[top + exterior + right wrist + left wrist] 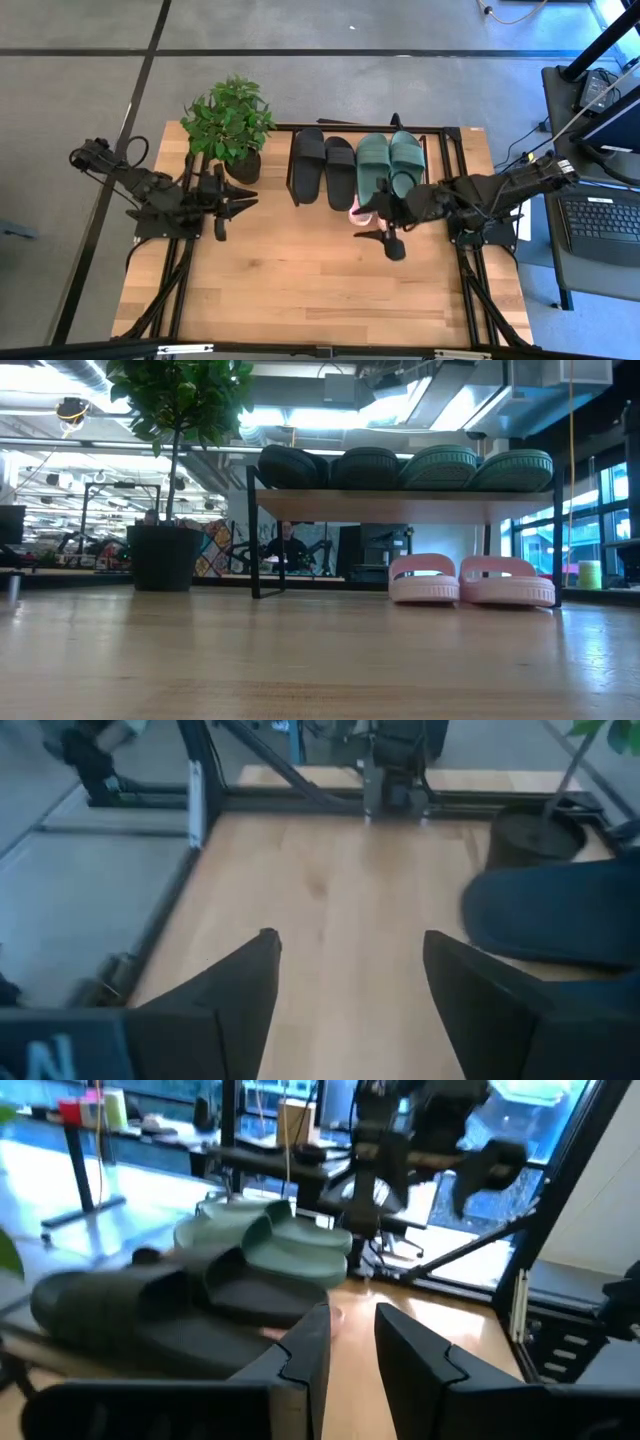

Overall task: Pick and place slides into the shelf
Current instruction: Return to Home Position

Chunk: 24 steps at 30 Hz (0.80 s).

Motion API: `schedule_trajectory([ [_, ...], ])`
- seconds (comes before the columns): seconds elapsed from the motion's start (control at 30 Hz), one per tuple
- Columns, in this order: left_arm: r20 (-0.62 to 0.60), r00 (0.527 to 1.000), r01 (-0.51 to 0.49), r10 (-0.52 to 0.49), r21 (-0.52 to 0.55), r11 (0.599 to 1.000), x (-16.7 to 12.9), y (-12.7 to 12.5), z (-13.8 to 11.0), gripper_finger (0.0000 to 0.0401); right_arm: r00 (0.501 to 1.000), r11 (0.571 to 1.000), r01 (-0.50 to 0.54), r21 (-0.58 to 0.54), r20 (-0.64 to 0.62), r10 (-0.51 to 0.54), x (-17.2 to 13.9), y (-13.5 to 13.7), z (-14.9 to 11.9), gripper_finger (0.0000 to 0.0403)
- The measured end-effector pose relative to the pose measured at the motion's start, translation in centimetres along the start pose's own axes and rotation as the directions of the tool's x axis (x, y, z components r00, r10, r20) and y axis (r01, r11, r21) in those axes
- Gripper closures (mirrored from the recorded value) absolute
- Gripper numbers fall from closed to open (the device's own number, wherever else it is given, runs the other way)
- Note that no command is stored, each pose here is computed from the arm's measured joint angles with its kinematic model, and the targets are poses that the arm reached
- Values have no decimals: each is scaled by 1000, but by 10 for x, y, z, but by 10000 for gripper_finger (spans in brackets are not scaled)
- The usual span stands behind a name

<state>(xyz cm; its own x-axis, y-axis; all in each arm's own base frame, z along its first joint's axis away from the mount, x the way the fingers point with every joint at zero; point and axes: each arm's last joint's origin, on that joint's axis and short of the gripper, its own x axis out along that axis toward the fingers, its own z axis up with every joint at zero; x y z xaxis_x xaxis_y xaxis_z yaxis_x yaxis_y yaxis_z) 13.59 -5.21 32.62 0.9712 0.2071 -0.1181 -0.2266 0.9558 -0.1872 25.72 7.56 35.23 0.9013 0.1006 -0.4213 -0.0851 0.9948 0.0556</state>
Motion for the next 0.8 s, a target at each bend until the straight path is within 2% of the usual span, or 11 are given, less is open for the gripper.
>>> schedule_trajectory([
  [0.07,29,1000,-7,7,16,1000,2,2,4,325,1000,999,20,-32,-21,-20,2,-12,-1,157],
  [0.2,57,997,-44,42,39,998,5,6,8,325,998,998,56,-25,-20,-56,-6,-34,2,157],
  [0.3,70,996,-52,49,32,998,2,10,10,325,996,996,85,-17,-7,-86,-26,-44,3,157],
  [0.43,105,994,-46,41,45,998,-9,16,16,325,980,987,163,6,114,-163,-61,-52,-4,157],
  [0.63,152,986,-77,66,70,995,-24,27,21,325,939,979,186,83,280,-202,-97,-59,-37,157],
  [0.7,154,986,-84,70,90,992,-29,30,22,325,907,968,233,95,338,-251,-103,-63,-47,157],
  [0.8,162,984,-87,69,106,991,-35,34,23,325,877,945,307,115,352,-328,-107,-71,-67,157],
])
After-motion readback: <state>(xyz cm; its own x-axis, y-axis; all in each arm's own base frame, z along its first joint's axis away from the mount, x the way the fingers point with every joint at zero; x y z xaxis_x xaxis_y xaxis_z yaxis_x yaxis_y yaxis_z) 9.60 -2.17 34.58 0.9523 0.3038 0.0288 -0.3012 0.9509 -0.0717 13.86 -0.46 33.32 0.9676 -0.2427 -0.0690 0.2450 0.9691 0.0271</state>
